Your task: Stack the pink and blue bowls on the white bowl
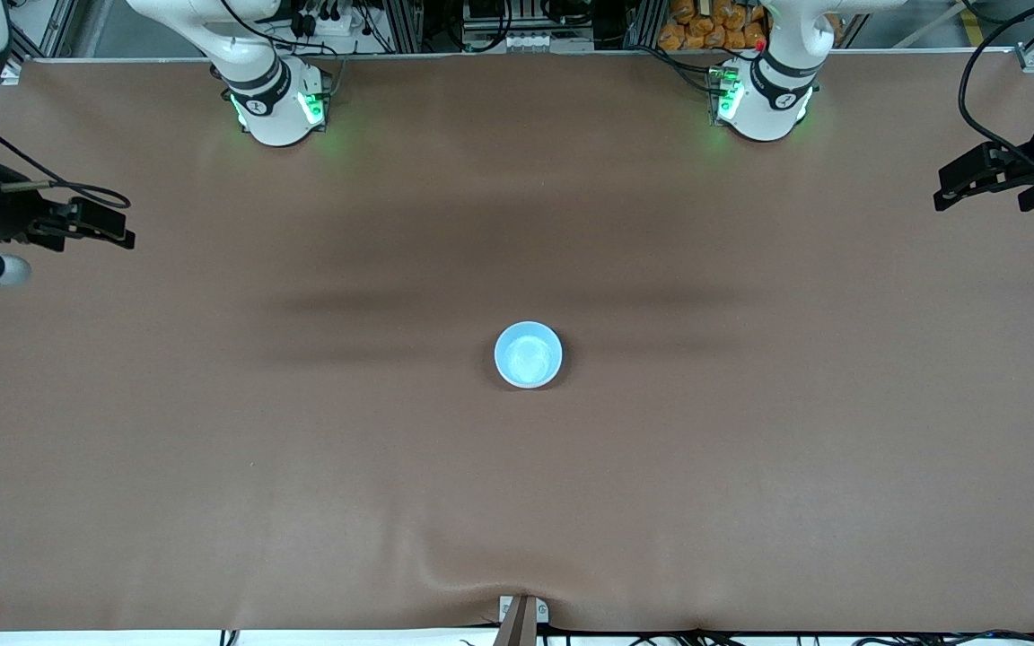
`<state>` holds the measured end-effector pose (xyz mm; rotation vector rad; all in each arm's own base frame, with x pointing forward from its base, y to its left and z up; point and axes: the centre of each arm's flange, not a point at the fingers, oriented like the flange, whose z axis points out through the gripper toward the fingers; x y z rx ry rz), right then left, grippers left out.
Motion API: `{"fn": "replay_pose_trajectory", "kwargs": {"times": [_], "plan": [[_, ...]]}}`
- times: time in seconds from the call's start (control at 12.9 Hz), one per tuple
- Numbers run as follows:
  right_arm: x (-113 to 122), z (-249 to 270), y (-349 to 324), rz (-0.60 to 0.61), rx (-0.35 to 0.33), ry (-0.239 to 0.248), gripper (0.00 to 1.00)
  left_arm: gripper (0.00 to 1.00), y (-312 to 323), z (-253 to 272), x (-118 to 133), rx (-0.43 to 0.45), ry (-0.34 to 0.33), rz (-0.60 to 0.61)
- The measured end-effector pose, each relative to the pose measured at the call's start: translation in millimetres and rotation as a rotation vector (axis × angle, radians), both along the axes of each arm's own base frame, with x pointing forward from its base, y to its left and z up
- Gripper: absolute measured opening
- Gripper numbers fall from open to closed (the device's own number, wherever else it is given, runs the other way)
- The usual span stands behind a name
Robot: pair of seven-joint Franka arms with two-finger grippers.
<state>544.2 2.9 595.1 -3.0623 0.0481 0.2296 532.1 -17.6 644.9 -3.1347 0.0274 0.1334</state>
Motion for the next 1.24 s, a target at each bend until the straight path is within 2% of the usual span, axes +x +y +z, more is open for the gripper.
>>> {"fn": "replay_pose_trajectory", "kwargs": {"times": [0.31, 0.54, 0.78, 1.24], "plan": [[-10, 16, 7, 0.005, -0.003, -0.019, 1.00, 1.00, 0, 0, 0, 0.000, 0.000, 0.000], [-9, 24, 4, 0.010, -0.039, -0.038, 1.00, 1.00, -1, 0, 0, 0.000, 0.000, -0.001], [-9, 35, 3, 0.009, -0.047, -0.060, 1.00, 1.00, -1, 0, 0, 0.000, 0.000, -0.001], [-9, 35, 3, 0.009, -0.048, -0.061, 1.00, 1.00, -1, -3, 1, 0.000, 0.005, -0.002]]}}
